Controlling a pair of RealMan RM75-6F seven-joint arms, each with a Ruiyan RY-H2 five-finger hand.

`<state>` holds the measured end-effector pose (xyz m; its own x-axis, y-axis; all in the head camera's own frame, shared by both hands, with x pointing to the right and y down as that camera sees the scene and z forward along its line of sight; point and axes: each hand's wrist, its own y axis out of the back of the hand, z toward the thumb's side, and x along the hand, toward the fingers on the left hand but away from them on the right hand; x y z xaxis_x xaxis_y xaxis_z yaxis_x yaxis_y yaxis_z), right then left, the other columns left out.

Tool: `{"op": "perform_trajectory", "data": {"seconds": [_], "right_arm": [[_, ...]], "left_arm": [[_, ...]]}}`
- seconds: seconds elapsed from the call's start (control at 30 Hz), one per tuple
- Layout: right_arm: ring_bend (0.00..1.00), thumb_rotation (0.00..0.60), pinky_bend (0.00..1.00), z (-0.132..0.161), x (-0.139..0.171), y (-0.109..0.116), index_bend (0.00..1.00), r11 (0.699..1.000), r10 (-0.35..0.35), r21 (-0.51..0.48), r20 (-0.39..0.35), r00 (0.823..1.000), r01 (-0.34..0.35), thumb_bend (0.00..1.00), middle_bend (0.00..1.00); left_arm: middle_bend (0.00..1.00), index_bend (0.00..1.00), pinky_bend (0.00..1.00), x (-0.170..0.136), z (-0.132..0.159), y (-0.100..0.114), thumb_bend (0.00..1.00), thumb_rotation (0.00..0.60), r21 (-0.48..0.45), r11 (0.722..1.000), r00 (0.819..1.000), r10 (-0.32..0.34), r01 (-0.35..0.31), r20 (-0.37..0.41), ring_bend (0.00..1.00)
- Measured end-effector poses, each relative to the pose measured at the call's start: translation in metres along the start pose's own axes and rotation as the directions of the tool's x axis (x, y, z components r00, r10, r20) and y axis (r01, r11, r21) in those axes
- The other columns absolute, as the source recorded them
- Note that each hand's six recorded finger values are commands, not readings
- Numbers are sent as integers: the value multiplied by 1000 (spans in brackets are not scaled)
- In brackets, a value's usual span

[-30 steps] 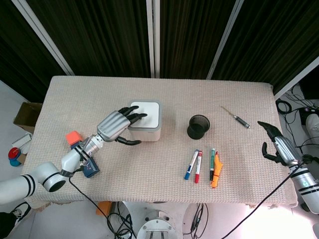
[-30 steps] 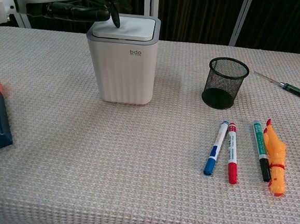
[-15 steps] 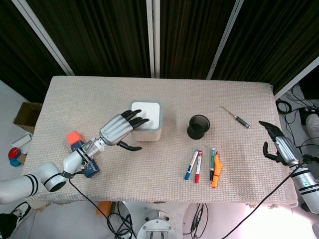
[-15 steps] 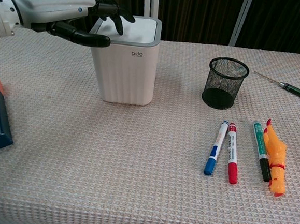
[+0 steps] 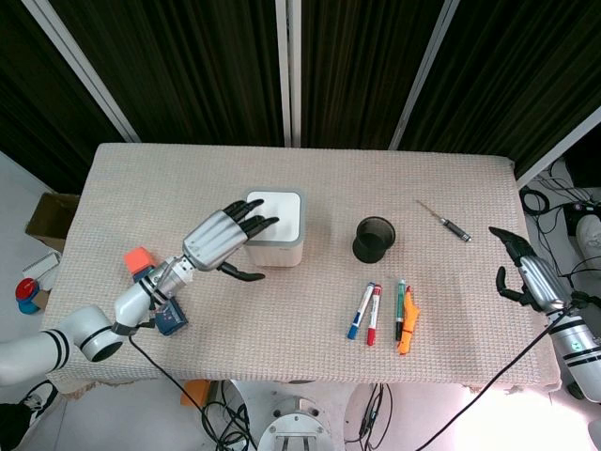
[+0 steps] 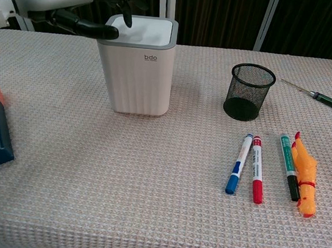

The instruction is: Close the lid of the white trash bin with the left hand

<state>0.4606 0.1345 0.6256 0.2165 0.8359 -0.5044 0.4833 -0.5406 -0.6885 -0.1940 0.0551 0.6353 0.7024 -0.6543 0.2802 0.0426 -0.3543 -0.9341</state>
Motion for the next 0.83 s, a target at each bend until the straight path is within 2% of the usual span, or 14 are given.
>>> {"op": "perform_trajectory", "data": {"seconds": [0.2,0.3,0.4,0.5,0.53,0.6,0.67,0.73,0.83], "right_arm": [[0,600,0,3,2,2,0,1000,-7,11,-12,1000,8,721,33],[0,600,0,2,4,6,0,998,-24,66,-12,1000,25,577,10],[0,600,0,-2,10,11,0,980,-57,191,-4,998,56,485,0],[0,600,0,-7,23,17,0,929,-108,358,11,994,97,462,0],[0,600,0,-11,32,20,0,891,-143,439,27,989,117,455,0],[0,600,0,-16,44,23,0,849,-184,512,52,981,132,443,0],[0,600,0,-27,67,27,0,796,-250,588,105,962,143,440,0],[0,600,0,-38,92,26,0,767,-296,628,164,941,131,439,0],[0,600,0,-43,110,22,0,767,-323,629,205,924,128,440,0]], "left_arm": [[270,118,216,-15,-16,21,70,0,-30,998,997,48,-50,-67,67],[242,118,218,-33,-28,30,59,0,-45,996,990,76,-82,-121,71],[201,118,218,-64,-43,33,28,0,-58,993,974,86,-100,-208,75],[188,118,219,-109,-60,30,16,0,-56,993,945,78,-101,-316,74],[183,118,219,-131,-66,26,15,0,-53,994,929,71,-97,-363,72],[167,118,217,-165,-74,18,15,0,-50,995,899,54,-84,-435,66],[136,113,211,-207,-80,7,15,0,-49,997,855,24,-57,-517,54],[108,107,209,-246,-83,-6,13,0,-63,998,812,-24,-16,-583,44],[100,105,209,-277,-85,-14,13,0,-97,995,779,-62,1,-624,43]]}}
